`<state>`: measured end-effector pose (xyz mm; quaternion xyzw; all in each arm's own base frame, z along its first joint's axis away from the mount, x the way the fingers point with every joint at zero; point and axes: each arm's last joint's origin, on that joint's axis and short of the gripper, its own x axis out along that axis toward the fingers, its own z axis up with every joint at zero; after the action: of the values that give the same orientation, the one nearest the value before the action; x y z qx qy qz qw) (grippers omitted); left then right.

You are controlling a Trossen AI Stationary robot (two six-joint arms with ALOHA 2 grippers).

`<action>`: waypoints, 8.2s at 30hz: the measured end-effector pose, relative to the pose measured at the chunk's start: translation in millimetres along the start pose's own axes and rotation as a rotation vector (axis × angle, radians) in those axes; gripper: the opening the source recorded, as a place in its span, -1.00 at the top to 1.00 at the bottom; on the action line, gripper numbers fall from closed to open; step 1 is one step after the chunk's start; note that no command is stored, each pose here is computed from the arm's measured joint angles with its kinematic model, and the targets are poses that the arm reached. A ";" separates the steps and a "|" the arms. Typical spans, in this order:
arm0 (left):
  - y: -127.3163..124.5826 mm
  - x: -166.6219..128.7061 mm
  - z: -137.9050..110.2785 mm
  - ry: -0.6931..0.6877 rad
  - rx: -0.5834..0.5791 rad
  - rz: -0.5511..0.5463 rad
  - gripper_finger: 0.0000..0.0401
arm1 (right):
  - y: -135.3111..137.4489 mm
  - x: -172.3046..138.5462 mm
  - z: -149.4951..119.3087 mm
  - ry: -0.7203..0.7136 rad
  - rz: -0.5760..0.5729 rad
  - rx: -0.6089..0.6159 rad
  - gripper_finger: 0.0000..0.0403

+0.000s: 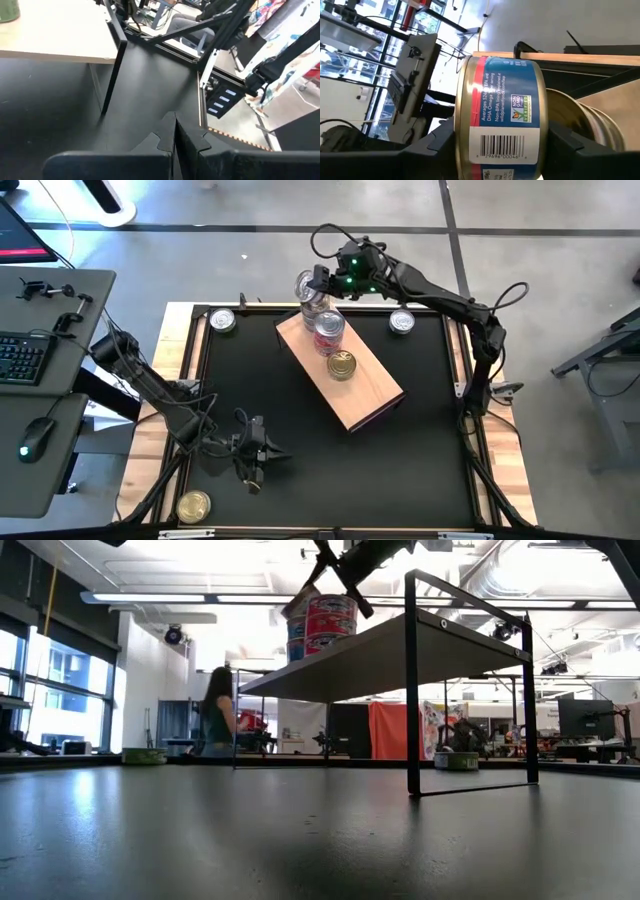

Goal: Stack canned seafood by type on shelf
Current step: Stack the blue tuna can on top of blue tuna can on the shelf, then stack the green tuna can on top of the green tuna can on the shelf

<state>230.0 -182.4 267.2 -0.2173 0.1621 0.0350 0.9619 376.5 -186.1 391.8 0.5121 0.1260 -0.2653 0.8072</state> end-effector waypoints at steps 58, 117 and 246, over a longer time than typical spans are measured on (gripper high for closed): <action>1.2 0.0 -0.4 -0.002 0.033 0.017 1.00 | -3.1 -0.3 -8.3 0.166 0.025 -0.036 -0.47; -8.2 -2.9 2.1 0.015 -0.081 -0.107 1.00 | 15.0 -54.3 -10.2 0.242 -0.014 -0.287 -0.47; -26.3 140.9 -97.2 0.396 0.410 0.014 1.00 | -107.9 -66.4 -503.0 0.645 -0.167 -0.130 1.00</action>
<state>337.9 -248.3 148.9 -0.0200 0.3520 -0.0349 0.9351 295.6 247.1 118.2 0.5051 0.4331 -0.1461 0.7321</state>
